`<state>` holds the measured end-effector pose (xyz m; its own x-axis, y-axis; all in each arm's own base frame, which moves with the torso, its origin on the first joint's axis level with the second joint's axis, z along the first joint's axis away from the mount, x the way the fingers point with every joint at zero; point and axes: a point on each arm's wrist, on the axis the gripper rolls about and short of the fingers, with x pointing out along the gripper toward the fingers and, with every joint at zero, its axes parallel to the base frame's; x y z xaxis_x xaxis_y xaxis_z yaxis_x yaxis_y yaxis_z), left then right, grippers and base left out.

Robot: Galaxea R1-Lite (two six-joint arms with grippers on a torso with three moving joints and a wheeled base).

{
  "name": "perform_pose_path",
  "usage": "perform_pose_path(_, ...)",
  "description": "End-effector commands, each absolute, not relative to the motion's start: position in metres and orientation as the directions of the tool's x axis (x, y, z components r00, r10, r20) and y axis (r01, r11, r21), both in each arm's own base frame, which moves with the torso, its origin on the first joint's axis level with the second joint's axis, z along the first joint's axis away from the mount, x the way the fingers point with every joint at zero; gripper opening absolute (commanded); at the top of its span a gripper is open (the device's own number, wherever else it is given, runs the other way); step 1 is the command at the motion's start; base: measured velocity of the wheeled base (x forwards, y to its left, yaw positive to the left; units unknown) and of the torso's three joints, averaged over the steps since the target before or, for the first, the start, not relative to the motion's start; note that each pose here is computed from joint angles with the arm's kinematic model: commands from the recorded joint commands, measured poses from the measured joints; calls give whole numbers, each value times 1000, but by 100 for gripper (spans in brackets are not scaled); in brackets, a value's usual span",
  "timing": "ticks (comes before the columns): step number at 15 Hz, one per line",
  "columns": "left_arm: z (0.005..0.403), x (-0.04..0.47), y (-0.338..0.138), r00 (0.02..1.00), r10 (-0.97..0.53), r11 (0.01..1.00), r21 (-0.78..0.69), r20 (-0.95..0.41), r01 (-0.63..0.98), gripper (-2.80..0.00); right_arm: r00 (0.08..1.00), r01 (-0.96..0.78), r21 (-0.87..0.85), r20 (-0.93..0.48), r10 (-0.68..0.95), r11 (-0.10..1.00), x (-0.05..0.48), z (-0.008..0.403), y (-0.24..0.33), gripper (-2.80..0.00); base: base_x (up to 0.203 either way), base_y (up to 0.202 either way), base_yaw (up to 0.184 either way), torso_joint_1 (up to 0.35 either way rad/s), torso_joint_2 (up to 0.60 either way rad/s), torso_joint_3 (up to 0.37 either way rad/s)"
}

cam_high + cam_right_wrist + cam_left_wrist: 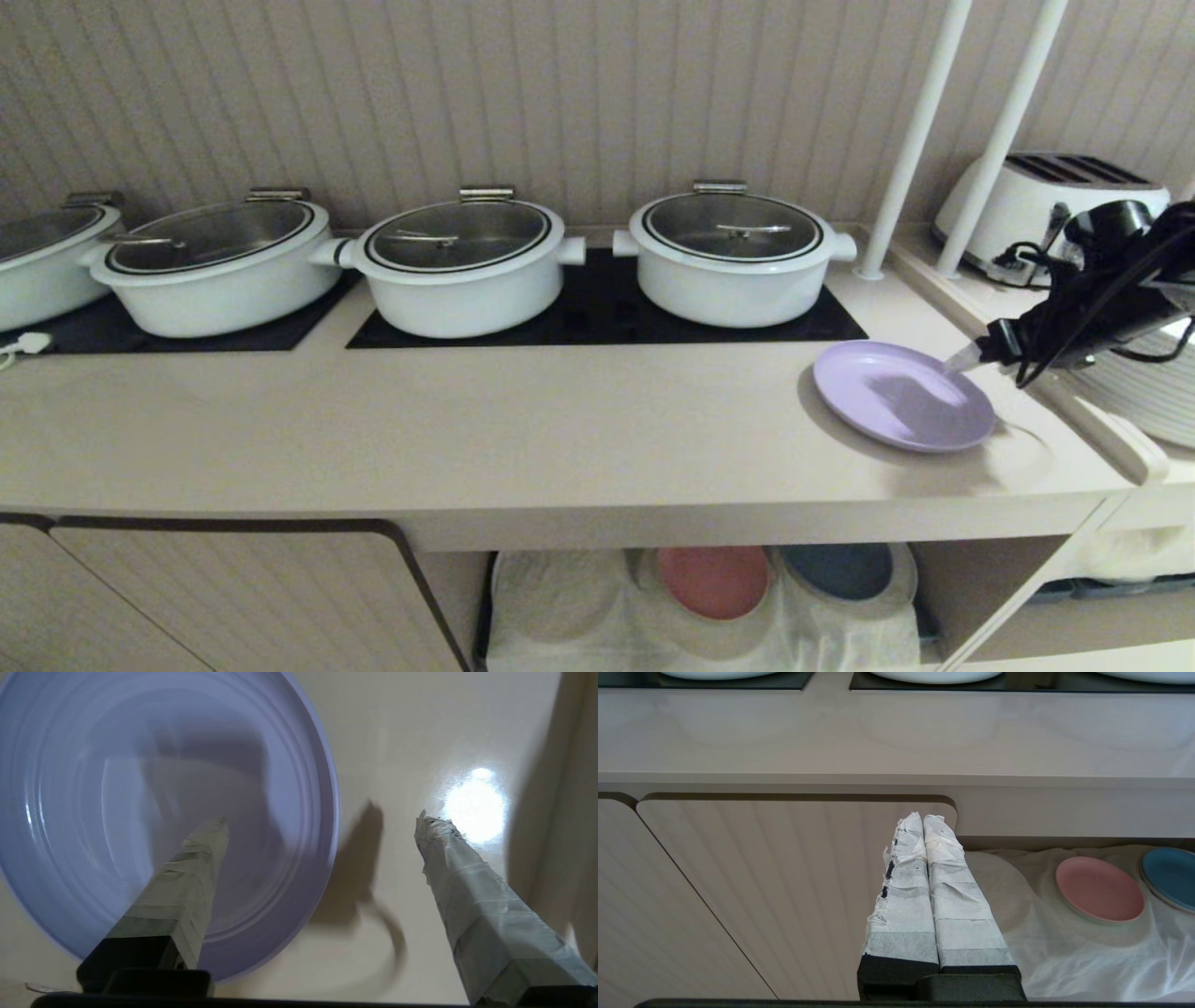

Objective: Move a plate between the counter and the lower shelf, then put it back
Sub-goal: Pick up the plate

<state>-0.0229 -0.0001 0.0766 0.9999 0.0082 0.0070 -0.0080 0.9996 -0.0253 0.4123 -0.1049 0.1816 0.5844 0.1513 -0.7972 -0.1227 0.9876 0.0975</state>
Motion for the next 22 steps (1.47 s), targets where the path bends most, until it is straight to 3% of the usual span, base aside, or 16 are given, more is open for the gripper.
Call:
perform_pose_path(1, 77, -23, 0, 1000, 9, 1000, -26, 6, -9, -280, 569, -130, 101, -807, 157, 986, 416, 174, -104, 0, 0, 0, 0, 0, 0, 0)
perform_pose_path(8, 77, -23, 0, 1000, 9, 1000, -26, 6, -9, -280, 530, -146, 82, -835, 148, 986, 428, 153, -91, 0, 0, 0, 0, 0, 0, 0)
perform_pose_path(15, 77, -23, 0, 1000, 9, 1000, -26, 6, -9, -280, 564, -148, 40, -818, 117, 988, 442, 141, -86, 0, 0, 0, 0, 0, 0, 0)
perform_pose_path(16, 77, -23, 0, 1000, 9, 1000, -26, 6, -9, -280, 564, -148, 40, -818, 117, 988, 443, 140, -86, -280, 0, 0, 0, 0, 0, 0)
perform_pose_path(22, 77, -23, 0, 1000, 9, 1000, -26, 6, -9, -280, 565, -157, 38, -816, 121, 987, 445, 138, -83, -280, 0, 0, 0, 0, 0, 0)
